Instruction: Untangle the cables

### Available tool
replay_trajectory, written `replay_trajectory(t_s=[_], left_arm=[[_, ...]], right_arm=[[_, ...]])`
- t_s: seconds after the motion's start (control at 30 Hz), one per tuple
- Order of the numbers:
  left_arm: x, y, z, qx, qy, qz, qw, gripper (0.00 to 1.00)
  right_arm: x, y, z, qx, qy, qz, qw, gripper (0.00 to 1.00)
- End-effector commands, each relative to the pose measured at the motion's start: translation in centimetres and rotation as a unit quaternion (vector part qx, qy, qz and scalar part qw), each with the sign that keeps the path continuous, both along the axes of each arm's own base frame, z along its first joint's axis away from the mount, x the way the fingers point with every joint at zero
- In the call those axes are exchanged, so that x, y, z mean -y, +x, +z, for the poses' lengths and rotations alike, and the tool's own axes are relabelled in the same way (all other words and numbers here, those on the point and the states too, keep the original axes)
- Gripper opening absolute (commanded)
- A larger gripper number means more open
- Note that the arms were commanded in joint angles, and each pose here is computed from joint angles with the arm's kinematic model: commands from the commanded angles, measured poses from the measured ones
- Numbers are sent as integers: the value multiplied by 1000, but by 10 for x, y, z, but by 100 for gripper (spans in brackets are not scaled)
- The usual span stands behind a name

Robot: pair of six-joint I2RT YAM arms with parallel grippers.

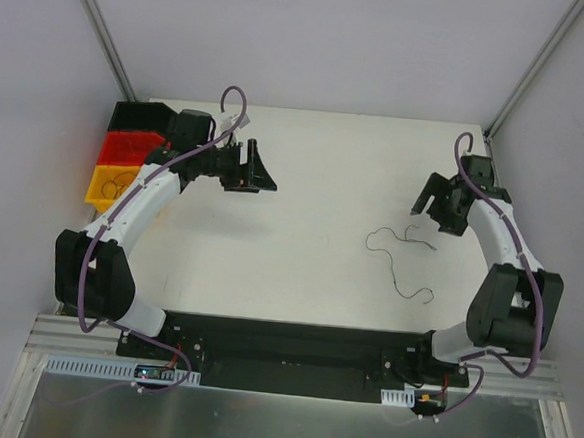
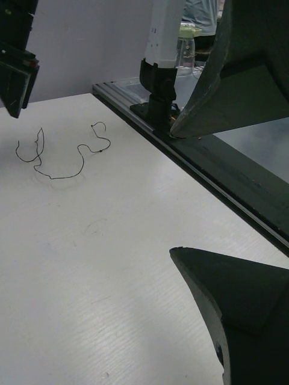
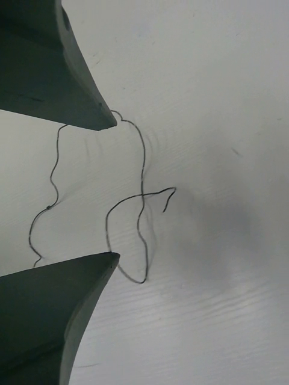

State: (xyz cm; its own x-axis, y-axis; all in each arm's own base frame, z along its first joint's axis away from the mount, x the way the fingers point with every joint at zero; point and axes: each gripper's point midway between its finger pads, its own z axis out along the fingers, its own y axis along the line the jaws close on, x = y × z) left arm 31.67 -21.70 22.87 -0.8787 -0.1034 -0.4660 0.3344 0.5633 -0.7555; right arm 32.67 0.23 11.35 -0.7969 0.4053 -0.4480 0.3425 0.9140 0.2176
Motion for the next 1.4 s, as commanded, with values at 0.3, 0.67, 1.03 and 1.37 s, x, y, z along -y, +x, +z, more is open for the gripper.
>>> replay_trajectory(t_s=[0.3, 0.67, 1.03, 1.37], left_arm=[[6, -4, 14, 18, -22, -25, 999, 73], [10, -8, 19, 16, -41, -33, 998, 73], [10, -5, 10, 9, -35, -31, 999, 73], [11, -4, 1, -7, -36, -35, 999, 72]], right_arm=[[-62, 2, -52, -30, 165, 82, 982, 82], [-103, -80, -57, -27, 117, 149, 982, 82], [-112, -93, -71, -61, -6, 217, 974, 82], [-115, -92, -75, -91, -147, 265, 949, 45]])
